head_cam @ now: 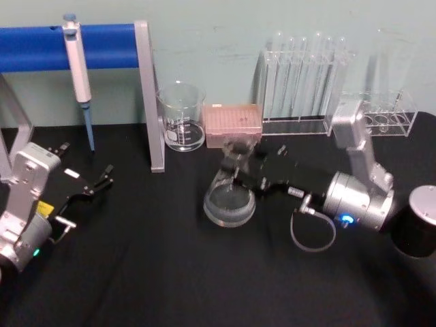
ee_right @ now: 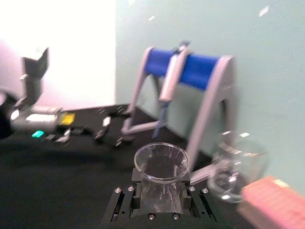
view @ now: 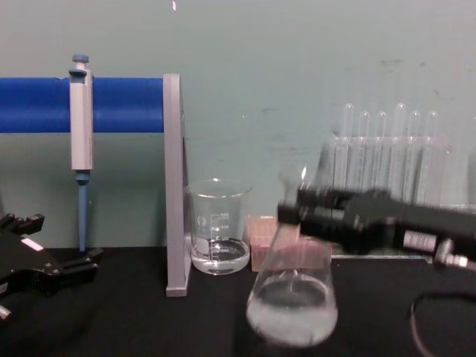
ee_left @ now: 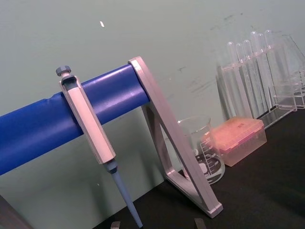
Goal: Grasp the erlenmeyer flask with one hand, shake it three times, then place it back.
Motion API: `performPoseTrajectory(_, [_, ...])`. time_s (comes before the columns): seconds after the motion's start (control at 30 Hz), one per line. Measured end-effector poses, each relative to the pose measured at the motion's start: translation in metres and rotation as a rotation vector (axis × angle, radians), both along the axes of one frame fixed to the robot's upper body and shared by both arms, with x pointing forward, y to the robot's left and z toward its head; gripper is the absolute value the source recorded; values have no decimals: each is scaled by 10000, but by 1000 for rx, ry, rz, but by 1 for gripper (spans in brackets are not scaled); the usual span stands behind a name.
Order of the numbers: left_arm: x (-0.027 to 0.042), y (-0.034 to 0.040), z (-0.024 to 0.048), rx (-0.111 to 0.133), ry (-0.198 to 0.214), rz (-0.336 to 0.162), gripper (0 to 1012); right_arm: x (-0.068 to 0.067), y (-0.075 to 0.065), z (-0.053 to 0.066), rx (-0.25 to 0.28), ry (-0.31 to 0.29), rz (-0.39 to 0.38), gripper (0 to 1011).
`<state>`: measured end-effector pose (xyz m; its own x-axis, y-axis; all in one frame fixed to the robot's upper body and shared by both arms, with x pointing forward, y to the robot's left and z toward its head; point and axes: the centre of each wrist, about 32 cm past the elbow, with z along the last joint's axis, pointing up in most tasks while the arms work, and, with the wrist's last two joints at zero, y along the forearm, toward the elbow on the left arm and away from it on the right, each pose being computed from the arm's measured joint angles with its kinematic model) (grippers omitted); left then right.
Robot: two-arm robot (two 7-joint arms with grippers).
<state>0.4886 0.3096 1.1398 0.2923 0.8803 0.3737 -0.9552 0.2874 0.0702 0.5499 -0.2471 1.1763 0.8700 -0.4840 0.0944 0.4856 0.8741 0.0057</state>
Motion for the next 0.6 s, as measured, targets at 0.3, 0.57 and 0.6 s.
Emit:
performPoseTrajectory(0.3, [0,0,0,0,0,0,1001,-190,-9,310,56,-83,-208,457])
performPoseTrajectory(0.57, [0,0,0,0,0,0,1001,-344,2,443,66,-112,-357,457])
performPoseTrajectory(0.6, [0,0,0,0,0,0,1001,-364,2,447,72,-111,-376,457])
